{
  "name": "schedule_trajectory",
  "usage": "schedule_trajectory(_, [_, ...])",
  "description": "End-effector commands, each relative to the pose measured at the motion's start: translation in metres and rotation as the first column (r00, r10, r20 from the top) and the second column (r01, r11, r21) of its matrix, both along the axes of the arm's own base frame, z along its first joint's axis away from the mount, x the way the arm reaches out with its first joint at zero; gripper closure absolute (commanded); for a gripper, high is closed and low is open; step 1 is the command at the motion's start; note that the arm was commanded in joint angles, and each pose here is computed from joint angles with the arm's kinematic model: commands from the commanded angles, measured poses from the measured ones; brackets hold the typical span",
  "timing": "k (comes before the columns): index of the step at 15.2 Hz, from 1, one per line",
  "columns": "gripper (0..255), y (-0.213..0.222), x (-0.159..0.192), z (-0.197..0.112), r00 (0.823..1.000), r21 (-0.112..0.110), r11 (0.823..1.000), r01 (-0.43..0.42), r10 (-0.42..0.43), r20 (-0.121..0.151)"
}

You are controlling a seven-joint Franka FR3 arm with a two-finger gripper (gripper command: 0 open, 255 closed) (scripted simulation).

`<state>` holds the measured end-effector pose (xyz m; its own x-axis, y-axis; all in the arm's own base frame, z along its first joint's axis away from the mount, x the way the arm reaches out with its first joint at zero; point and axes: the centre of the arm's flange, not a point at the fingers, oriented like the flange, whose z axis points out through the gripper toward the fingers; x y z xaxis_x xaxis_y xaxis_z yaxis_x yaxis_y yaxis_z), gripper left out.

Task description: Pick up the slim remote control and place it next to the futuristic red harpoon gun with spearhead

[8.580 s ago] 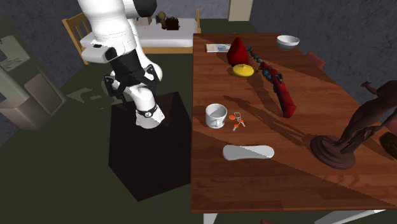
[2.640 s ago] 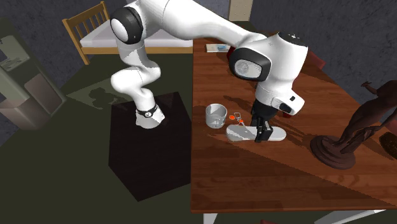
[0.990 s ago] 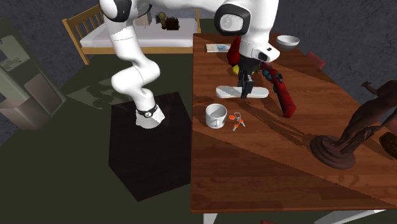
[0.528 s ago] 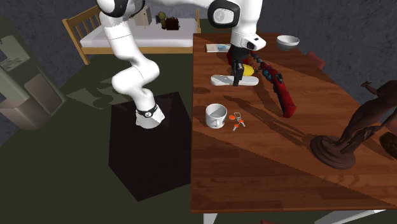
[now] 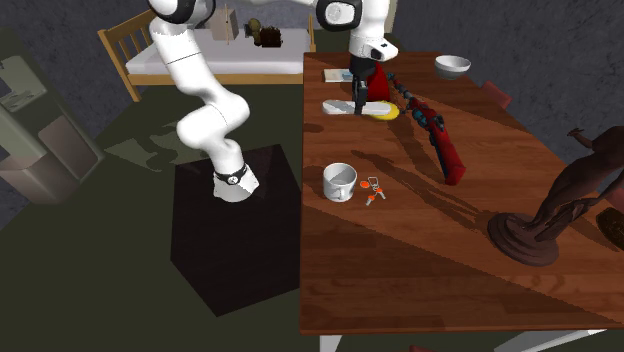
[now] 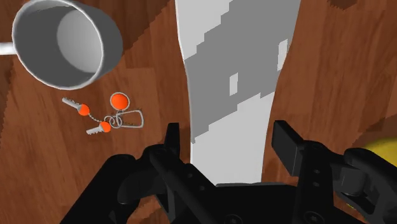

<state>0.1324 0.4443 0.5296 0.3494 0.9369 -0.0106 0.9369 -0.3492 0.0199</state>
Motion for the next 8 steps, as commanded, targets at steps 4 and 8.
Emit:
schedule_trajectory(4, [255, 0.01, -0.064, -0.003, 1.0, 0.0, 1.0, 0.001, -0.001, 0.0])
schedule_trajectory(8, [255, 0.018, -0.116, -0.002, 1.0, 0.0, 1.0, 0.001, -0.001, 0.0])
